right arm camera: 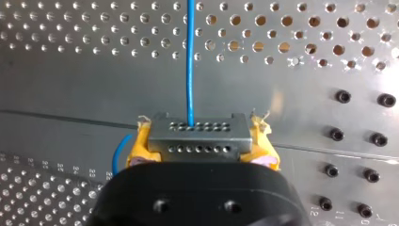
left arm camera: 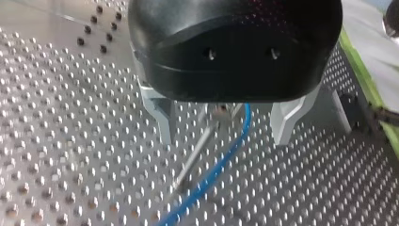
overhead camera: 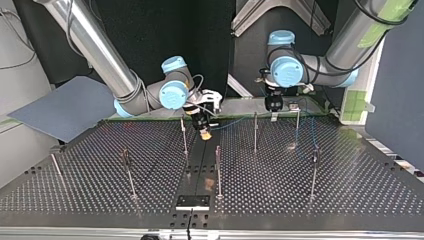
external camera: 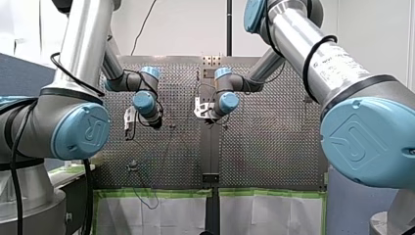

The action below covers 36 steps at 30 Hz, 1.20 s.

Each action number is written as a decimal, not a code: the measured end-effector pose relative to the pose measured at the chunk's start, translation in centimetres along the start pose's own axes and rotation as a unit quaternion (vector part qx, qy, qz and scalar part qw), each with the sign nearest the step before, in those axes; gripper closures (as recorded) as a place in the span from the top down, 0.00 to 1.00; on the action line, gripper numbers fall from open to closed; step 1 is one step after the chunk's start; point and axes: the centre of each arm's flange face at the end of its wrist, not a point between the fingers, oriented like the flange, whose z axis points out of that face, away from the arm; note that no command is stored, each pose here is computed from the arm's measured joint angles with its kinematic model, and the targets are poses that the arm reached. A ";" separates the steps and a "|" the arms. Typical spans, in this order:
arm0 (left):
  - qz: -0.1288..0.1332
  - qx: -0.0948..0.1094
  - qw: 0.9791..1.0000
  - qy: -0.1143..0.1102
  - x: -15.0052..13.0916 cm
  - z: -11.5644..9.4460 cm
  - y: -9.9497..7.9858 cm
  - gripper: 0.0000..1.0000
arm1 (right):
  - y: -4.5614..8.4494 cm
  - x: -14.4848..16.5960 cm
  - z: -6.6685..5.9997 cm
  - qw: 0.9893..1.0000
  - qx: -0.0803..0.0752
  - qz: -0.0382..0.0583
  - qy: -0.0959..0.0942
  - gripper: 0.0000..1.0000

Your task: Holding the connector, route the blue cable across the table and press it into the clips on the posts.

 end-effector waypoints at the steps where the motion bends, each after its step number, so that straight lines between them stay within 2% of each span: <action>1: 0.000 0.004 1.000 0.001 0.0 -0.3 -0.4 1.00 | 0.0 0.0 0.0 1.000 0.000 0.000 0.000 0.00; 5: 0.000 0.034 0.999 0.005 0.3 -1.3 -2.3 1.00 | -0.1 -0.1 -0.1 1.000 0.000 -0.001 -0.002 0.00; 9: -0.003 0.069 0.998 0.011 0.7 -2.2 -4.1 1.00 | 0.2 -0.2 0.0 1.000 -0.001 0.000 -0.003 0.00; 12: -0.006 0.088 0.996 0.013 0.9 -2.6 -5.1 1.00 | 0.4 -0.1 0.0 1.000 -0.003 0.001 -0.003 0.00; 15: -0.014 0.096 0.995 0.009 1.0 -2.8 -5.8 1.00 | 0.6 -0.1 0.0 1.000 -0.004 0.002 -0.002 0.00; 23: -0.048 0.106 0.993 -0.014 1.2 -2.4 -7.3 1.00 | 1.7 0.0 0.2 1.000 -0.011 0.005 -0.002 0.00; 29: -0.057 0.098 0.993 -0.032 1.9 -0.7 -8.3 1.00 | 2.4 -0.5 0.2 1.000 -0.013 0.007 -0.006 0.00; 36: -0.077 0.094 0.991 -0.055 0.7 0.9 -9.3 1.00 | 2.7 -0.9 0.2 1.000 -0.010 0.008 -0.009 0.00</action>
